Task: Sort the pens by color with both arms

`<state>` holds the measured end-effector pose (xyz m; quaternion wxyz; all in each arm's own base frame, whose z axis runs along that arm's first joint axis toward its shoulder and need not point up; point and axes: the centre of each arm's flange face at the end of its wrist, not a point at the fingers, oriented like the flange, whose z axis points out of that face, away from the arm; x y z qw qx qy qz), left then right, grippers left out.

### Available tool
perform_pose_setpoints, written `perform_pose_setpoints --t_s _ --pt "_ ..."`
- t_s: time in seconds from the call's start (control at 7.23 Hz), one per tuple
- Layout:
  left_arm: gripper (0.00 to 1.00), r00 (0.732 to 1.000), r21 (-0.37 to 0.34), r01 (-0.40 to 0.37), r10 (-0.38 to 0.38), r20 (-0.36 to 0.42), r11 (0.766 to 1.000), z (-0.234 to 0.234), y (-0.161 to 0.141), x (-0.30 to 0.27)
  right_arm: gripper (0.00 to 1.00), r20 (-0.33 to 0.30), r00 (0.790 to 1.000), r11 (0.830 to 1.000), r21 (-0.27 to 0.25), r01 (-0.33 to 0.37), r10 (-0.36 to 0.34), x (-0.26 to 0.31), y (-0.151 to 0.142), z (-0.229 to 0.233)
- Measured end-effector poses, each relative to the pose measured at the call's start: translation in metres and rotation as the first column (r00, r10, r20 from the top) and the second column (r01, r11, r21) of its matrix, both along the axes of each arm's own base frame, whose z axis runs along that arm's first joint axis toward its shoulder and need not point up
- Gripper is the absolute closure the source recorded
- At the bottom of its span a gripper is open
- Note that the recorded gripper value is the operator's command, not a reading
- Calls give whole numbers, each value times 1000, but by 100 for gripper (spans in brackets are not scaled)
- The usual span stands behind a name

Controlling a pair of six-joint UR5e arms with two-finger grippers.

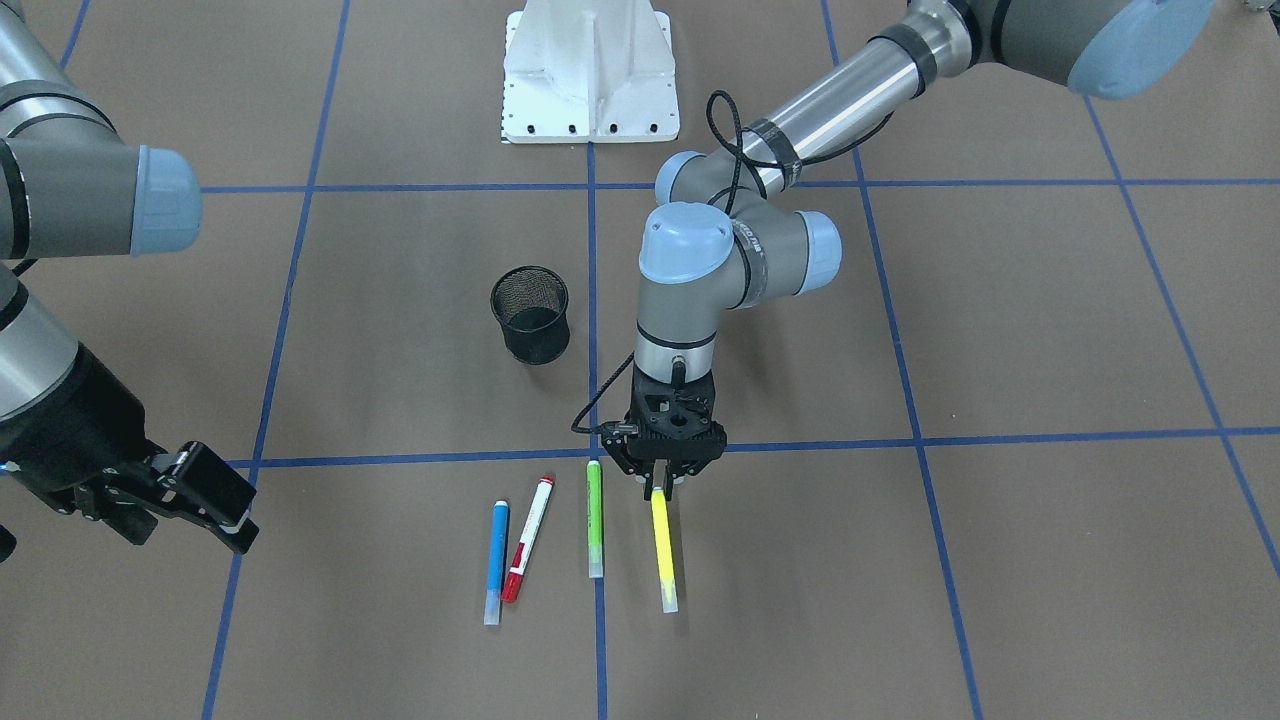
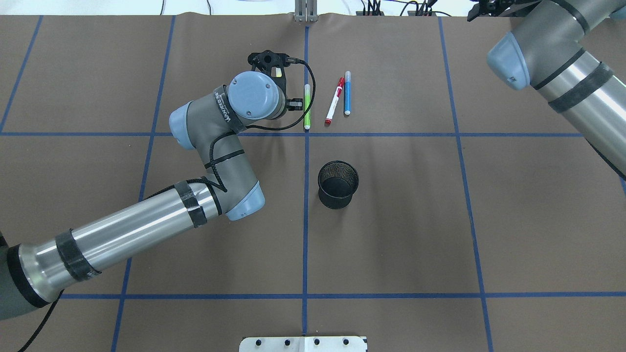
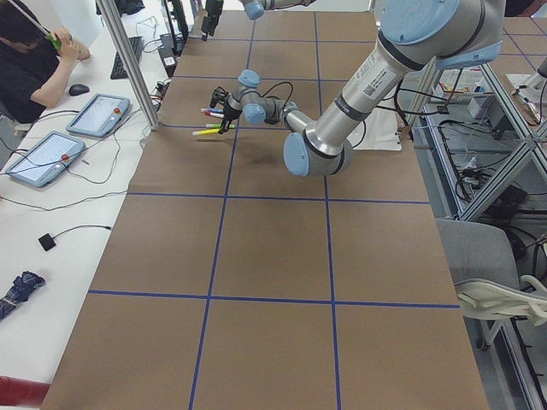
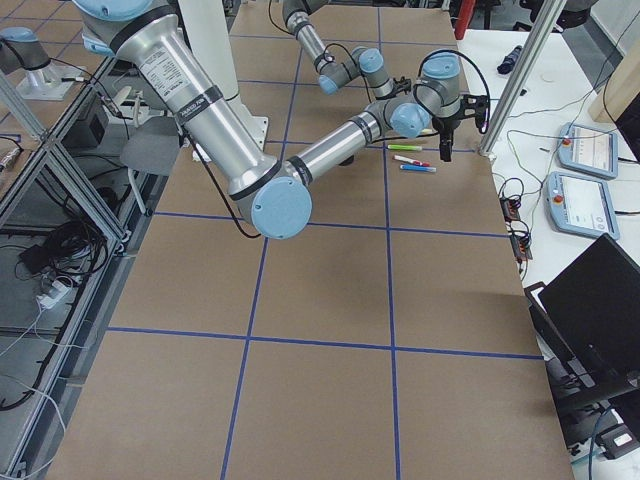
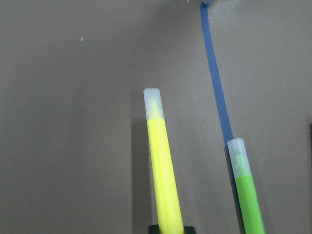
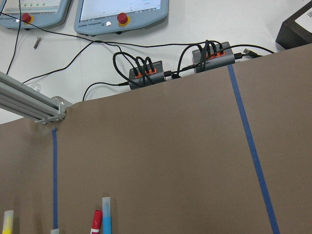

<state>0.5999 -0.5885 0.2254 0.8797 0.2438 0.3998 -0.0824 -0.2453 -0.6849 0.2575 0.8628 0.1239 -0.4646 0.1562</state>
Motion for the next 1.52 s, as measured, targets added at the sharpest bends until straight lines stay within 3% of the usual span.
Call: perform_pose_setpoints --t_s 0.55,0.83,0.97,1.24,1.52 --pt "0 999 -16 21 -22 -31 1000 -9 0 -1 0 -2 1000 1000 -4 -2 2 -1 -1 0" --pt "0 998 -9 54 -54 -45 999 -16 -19 -30 0 -3 1000 1000 -4 -6 6 2 -5 -5" --pt "0 997 -13 59 -59 -55 998 -11 -35 -62 0 -5 1000 1000 -4 -8 8 6 -7 -5" --pt "0 997 -58 -30 26 -67 998 28 -72 -174 0 -40 999 1000 -7 20 -21 25 -18 7" --pt "0 996 -61 -86 87 13 994 70 -89 -293 0 -93 991 995 -49 88 -93 67 -28 25"
